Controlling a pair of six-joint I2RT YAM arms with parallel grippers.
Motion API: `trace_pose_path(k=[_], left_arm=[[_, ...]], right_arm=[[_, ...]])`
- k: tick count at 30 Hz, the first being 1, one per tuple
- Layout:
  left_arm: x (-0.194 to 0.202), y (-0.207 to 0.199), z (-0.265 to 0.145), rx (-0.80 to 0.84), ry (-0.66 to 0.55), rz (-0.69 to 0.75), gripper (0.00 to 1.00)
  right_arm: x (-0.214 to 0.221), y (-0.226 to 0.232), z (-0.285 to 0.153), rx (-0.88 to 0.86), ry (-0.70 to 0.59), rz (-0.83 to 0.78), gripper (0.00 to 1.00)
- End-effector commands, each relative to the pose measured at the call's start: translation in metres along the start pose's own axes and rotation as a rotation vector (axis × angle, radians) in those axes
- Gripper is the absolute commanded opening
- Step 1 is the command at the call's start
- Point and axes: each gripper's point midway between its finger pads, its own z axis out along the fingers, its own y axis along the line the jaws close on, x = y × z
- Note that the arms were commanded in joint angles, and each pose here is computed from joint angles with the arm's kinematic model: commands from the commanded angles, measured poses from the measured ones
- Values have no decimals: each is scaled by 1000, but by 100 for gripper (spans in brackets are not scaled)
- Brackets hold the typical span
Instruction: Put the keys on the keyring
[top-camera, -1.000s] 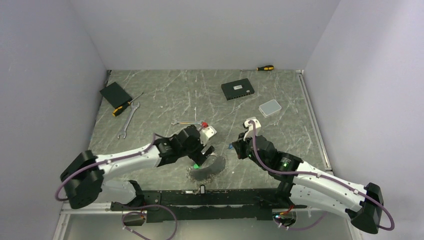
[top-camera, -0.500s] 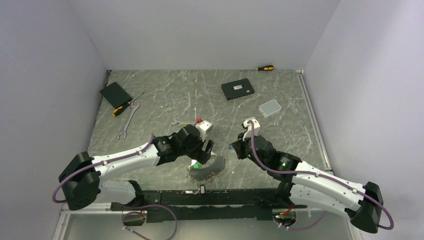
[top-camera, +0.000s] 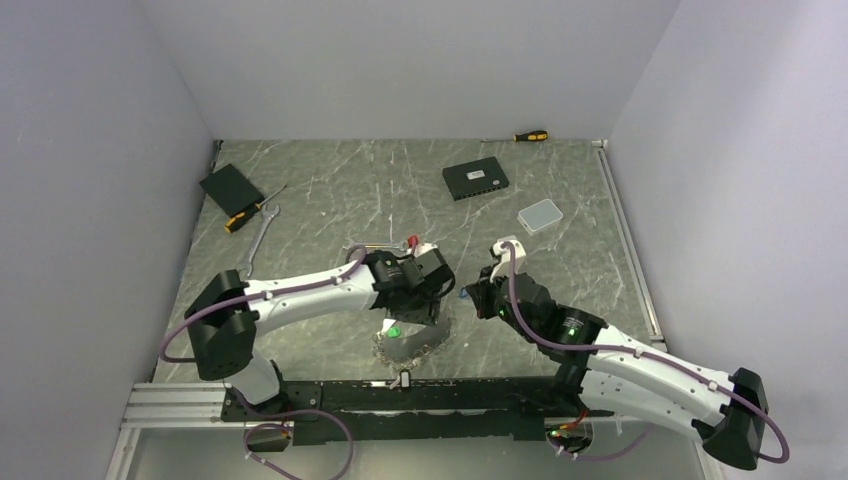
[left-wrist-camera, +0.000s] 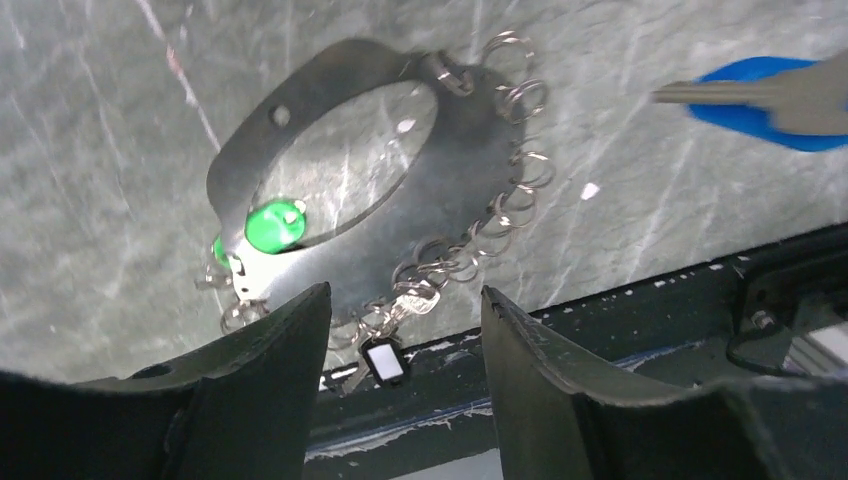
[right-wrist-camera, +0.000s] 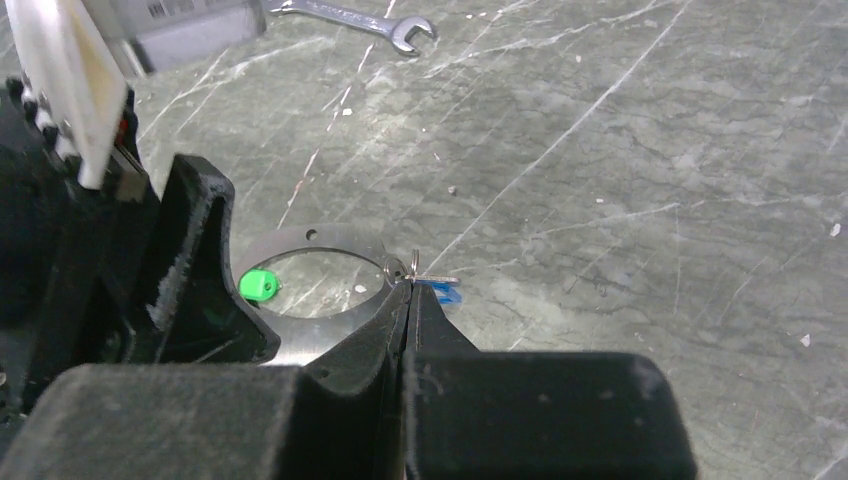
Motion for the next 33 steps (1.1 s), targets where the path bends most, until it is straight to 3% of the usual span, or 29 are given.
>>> trace_pose_path(k=[1, 7, 9, 14, 18, 21, 30, 33], left_arm=[[18, 7, 9, -129, 11, -238, 61], [22, -15, 32, -116, -15, -172, 53], [18, -30, 37, -36, -10, -34, 46], [13, -46, 32, 117, -92, 429, 45], [23, -53, 30, 287, -139, 739, 57], [42, -53, 38, 395, -129, 924, 59], [41, -59, 32, 516, -344, 1105, 54], [45, -64, 32, 558, -364, 1143, 53]], right_arm=[[-10, -5, -2, 27, -51, 41, 0], [-8, -25, -12, 112, -66, 67, 0], [-7, -32, -16, 135, -75, 78, 0], [-7, -39, -26, 143, -100, 108, 0], [-8, -40, -29, 137, -109, 113, 0], [-10, -40, -29, 140, -109, 111, 0], [-10, -40, -31, 124, -124, 121, 0], [-9, -39, -31, 124, -116, 116, 0]])
